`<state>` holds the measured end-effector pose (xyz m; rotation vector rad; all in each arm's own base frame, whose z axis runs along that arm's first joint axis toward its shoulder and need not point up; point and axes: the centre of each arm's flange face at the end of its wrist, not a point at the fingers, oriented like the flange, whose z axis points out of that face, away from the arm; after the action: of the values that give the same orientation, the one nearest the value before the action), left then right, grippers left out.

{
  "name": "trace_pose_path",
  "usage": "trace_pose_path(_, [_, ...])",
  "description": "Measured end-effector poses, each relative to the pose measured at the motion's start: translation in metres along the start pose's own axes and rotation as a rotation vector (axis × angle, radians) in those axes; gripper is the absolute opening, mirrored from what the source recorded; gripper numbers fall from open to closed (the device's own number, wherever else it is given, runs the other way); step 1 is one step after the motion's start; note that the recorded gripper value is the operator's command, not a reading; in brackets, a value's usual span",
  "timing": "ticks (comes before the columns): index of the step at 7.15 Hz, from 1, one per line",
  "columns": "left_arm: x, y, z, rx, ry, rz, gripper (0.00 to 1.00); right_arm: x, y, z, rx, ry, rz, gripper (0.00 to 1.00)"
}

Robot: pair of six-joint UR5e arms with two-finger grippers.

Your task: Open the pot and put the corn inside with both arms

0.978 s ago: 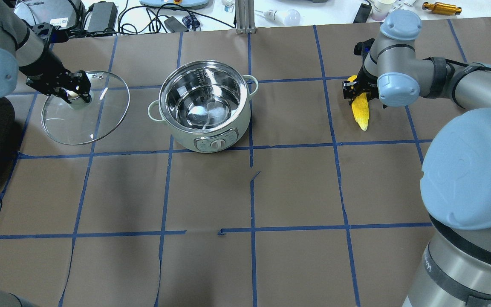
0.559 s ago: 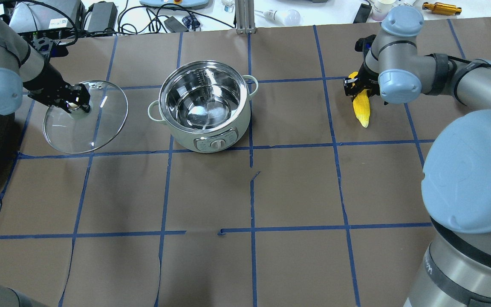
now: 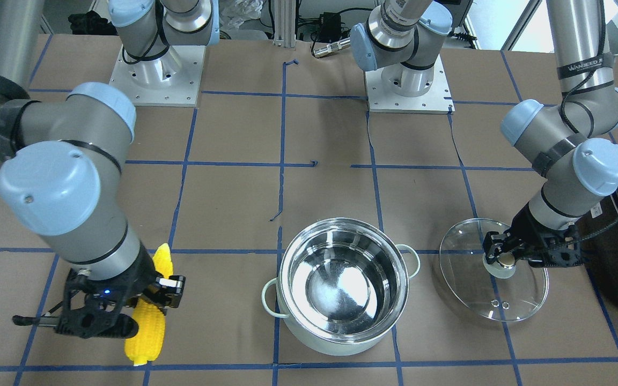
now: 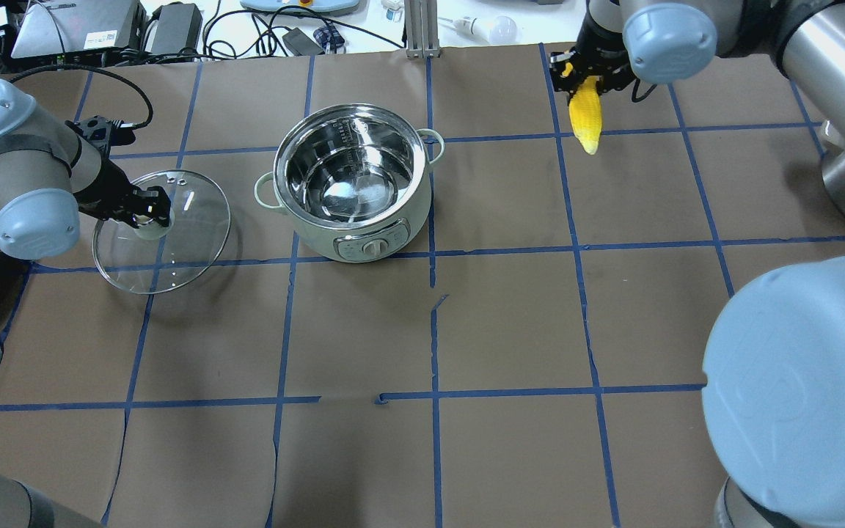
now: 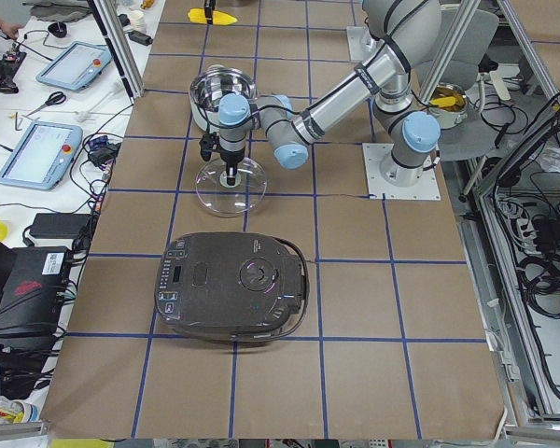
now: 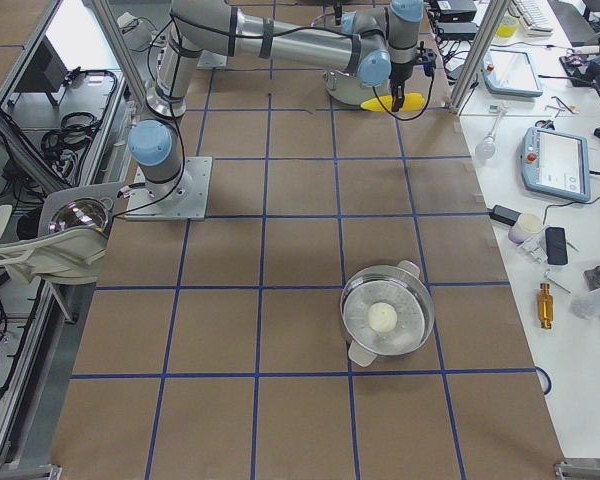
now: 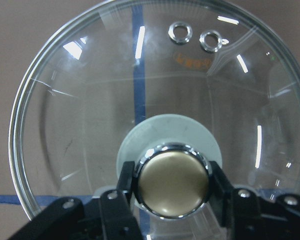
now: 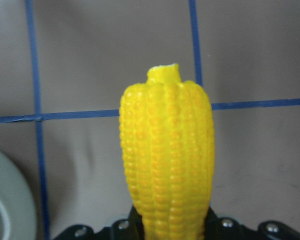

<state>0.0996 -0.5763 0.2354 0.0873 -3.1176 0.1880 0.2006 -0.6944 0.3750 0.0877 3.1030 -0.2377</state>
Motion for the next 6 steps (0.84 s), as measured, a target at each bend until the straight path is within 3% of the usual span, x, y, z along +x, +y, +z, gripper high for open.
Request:
trace_pose_path(2, [-0.012, 0.005, 0.005, -0.011, 0.001, -0.081, 0.05, -0.086, 0.029, -0.012, 0.005, -0.024, 0.049, 0.04])
trace_pose_path(4, [-0.013, 0.011, 0.012, -0.026, 0.007, -0.121, 0.15, -0.176, 0.066, 0.002, -0.007, -0.042, 0.023, 0.05])
trace_pose_path(6, [-0.014, 0.011, 0.014, -0.025, 0.006, -0.121, 0.36, -0.241, 0.071, 0.026, -0.005, -0.058, 0.006, 0.06])
